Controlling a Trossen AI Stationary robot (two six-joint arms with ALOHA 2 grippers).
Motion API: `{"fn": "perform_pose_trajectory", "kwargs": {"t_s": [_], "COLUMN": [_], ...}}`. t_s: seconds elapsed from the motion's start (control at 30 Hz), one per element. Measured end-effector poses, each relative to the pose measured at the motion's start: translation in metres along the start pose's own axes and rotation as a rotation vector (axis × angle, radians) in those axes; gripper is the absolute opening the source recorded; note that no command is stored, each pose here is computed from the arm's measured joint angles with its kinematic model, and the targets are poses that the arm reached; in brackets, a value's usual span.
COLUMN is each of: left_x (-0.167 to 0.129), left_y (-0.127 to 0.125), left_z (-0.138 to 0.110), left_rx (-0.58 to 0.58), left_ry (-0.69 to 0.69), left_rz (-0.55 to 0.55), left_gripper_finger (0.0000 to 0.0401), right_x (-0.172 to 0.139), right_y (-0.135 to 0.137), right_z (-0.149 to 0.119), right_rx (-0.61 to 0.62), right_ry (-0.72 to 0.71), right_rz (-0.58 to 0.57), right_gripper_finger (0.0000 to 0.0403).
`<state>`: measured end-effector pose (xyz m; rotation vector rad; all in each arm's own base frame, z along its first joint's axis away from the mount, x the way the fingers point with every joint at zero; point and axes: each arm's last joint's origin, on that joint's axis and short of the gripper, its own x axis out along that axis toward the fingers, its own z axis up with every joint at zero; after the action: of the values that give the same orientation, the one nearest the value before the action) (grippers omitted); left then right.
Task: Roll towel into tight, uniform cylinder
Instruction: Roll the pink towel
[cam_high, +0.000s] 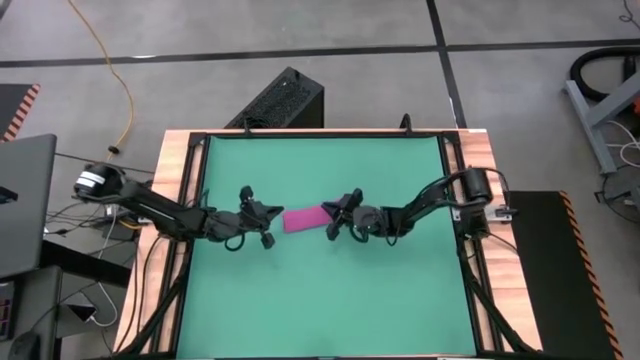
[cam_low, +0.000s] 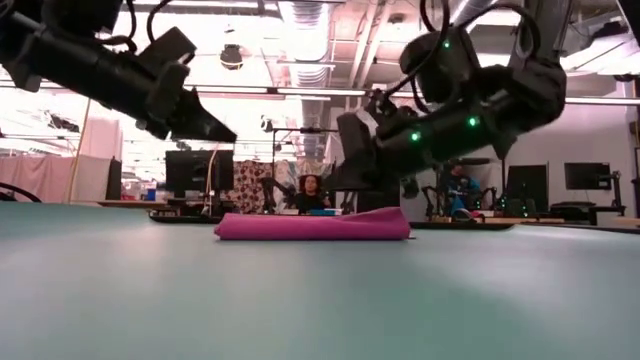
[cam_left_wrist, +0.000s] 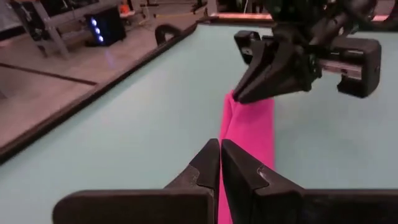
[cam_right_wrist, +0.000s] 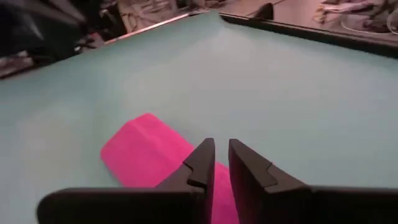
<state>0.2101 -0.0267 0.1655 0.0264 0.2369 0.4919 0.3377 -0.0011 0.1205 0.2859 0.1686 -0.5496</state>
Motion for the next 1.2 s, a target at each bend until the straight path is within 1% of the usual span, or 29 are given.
{"fn": "perform_pose_trajectory", "kwargs": {"t_s": [0.07, 0.23, 0.33, 0.4, 0.43, 0.5, 0.53, 0.6, 0.67, 0.77, 0.97, 1.1, 1.2], "left_x": [-0.003, -0.010, -0.017, -0.021, -0.023, -0.027, -0.028, -0.029, -0.028, -0.024, -0.019, -0.017, -0.017], "left_y": [0.002, 0.008, 0.011, 0.012, 0.013, 0.014, 0.014, 0.013, 0.013, 0.011, 0.007, 0.005, 0.005], "left_z": [0.003, 0.013, 0.020, 0.024, 0.026, 0.029, 0.031, 0.032, 0.030, 0.026, 0.019, 0.016, 0.016], "left_rx": [0.013, 0.011, -0.002, -0.013, -0.025, -0.040, -0.044, -0.051, -0.054, -0.052, -0.071, -0.072, -0.078], "left_ry": [-0.008, -0.037, -0.060, -0.068, -0.076, -0.089, -0.096, -0.100, -0.090, -0.064, -0.020, -0.008, -0.005], "left_rz": [0.004, 0.016, -0.051, -0.101, -0.132, -0.184, -0.210, -0.235, -0.239, -0.237, -0.234, -0.228, -0.227], "left_gripper_finger": [0.0010, 0.0015, 0.0015, 0.0015, 0.0015, 0.0015, 0.0015, 0.0015, 0.0015, 0.0015, 0.0015, 0.0015, 0.0015], "right_x": [-0.002, -0.016, -0.034, -0.047, -0.053, -0.062, -0.065, -0.070, -0.071, -0.069, -0.048, -0.032, -0.022], "right_y": [0.000, 0.004, 0.003, -0.002, -0.005, -0.014, -0.019, -0.029, -0.038, -0.046, -0.044, -0.048, -0.053], "right_z": [0.010, 0.048, 0.070, 0.079, 0.079, 0.069, 0.060, 0.040, 0.023, 0.005, -0.015, -0.032, -0.040], "right_rx": [-0.021, -0.094, -0.147, -0.182, -0.201, -0.205, -0.194, -0.161, -0.135, -0.105, -0.076, -0.075, -0.009], "right_ry": [-0.009, -0.115, -0.166, -0.145, -0.111, -0.010, 0.040, 0.092, 0.096, 0.075, 0.075, 0.127, 0.140], "right_rz": [0.027, 0.058, 0.122, 0.172, 0.181, 0.171, 0.159, 0.096, 0.034, 0.003, 0.040, -0.006, -0.041], "right_gripper_finger": [0.0075, 0.0081, 0.0081, 0.0081, 0.0081, 0.0081, 0.0080, 0.0075, 0.0067, 0.0058, 0.0053, 0.0053, 0.0053]}}
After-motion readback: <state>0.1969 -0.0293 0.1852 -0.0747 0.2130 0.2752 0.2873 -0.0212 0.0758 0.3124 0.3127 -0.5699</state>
